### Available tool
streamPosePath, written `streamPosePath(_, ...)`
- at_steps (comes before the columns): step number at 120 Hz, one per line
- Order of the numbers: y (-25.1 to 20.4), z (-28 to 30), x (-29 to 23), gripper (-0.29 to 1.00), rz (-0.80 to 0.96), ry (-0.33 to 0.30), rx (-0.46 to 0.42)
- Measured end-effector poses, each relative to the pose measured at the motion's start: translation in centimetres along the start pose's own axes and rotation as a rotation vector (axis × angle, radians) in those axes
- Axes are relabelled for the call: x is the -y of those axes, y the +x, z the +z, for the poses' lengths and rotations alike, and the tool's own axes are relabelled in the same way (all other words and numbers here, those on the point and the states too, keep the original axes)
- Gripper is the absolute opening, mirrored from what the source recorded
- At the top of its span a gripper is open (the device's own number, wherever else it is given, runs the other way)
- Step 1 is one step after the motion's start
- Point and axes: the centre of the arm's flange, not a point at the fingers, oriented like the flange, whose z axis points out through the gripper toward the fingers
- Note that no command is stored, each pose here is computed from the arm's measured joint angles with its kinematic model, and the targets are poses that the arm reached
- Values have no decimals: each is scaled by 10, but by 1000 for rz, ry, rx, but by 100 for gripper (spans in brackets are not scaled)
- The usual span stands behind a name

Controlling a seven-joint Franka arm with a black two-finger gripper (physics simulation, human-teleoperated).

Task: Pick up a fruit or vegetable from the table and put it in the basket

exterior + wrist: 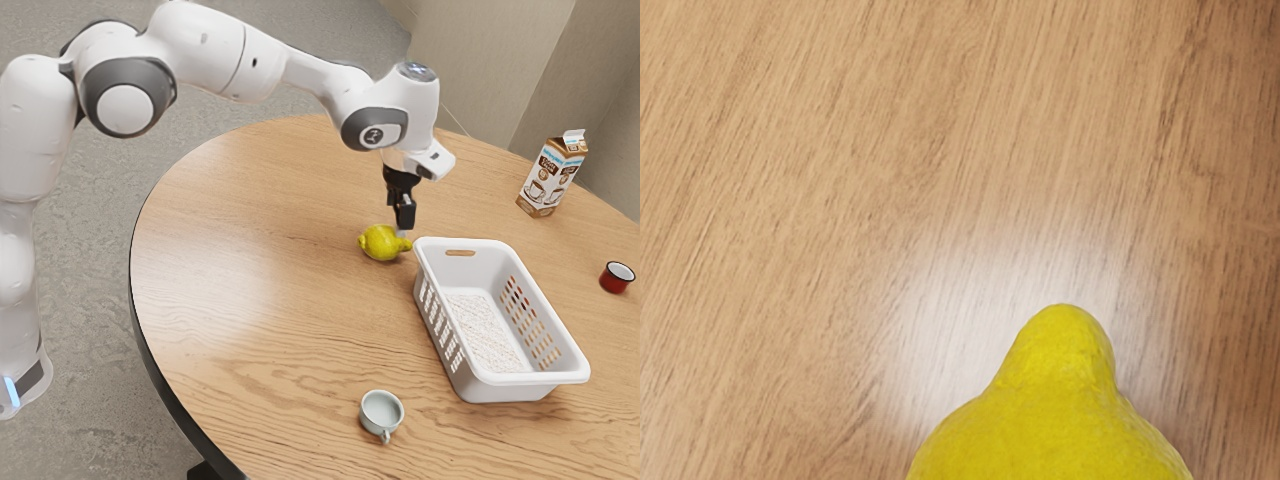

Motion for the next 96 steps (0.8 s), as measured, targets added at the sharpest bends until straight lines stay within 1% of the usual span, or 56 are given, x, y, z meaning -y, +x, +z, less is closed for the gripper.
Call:
streamPosePath(26, 1, 4, -4, 70, 5, -8, -5)
streamPosePath(62, 2, 6, -19, 70, 27, -35, -6)
streamPosePath(75, -1, 9, -21, 70, 31, -40, 7)
streamPosePath(96, -9, 16, -22, 70, 31, -57, 64)
